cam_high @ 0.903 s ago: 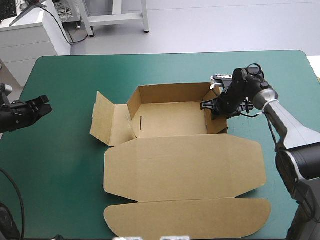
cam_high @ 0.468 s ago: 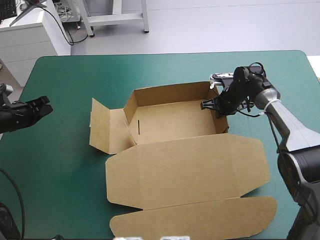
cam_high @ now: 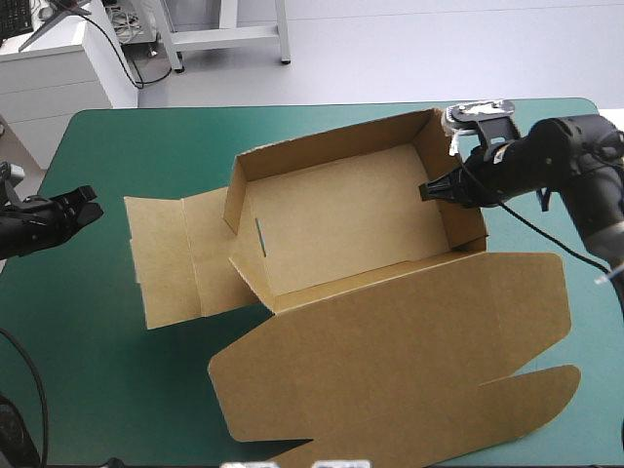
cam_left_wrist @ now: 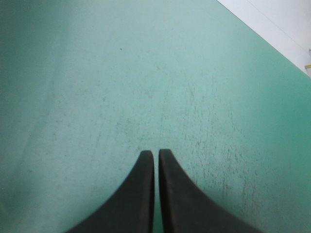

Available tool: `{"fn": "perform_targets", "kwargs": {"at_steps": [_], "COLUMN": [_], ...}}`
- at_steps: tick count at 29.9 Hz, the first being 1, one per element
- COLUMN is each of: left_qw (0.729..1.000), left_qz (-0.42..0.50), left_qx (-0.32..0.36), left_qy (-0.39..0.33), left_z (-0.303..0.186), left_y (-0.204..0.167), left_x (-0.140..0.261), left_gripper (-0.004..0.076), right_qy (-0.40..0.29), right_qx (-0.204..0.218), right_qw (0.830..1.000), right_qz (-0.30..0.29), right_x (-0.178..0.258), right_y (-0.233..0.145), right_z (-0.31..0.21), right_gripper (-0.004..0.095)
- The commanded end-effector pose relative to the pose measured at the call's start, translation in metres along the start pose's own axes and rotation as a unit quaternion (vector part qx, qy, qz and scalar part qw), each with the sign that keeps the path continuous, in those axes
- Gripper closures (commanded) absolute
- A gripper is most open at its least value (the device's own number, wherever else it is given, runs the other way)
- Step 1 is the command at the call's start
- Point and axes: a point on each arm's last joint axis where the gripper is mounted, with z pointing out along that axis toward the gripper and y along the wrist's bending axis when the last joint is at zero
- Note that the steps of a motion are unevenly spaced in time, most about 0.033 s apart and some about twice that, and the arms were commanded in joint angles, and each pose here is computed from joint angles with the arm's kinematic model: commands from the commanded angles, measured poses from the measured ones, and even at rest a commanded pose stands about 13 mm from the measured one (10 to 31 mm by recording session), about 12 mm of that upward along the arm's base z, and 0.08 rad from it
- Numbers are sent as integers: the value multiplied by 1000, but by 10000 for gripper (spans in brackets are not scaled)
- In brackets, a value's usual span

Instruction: Fold the box

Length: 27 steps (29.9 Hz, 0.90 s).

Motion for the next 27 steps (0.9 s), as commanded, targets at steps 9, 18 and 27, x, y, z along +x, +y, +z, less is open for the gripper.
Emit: {"fn": "perform_targets", "kwargs": {"at_steps": [9,18,27], "left_qw": [998,992,978], "left_qz": [12,56,75], "left_qx": [52,95,174], "left_qy": [24,55,91], "left_z": [-13,-7,8], "left_y": [-21,-35,-50], "left_x": [3,12,35], "left_gripper": [241,180,181], "right_qy": [-133,-143,-133], "right_qx": [-68,-93,-95], "right_qw": [989,985,986], "right_qz": [2,17,28], "right_x": [6,-5,-16], "right_y": [23,24,21], "right_z": [-76,-63,-38], "right_gripper": [908,908,908]}}
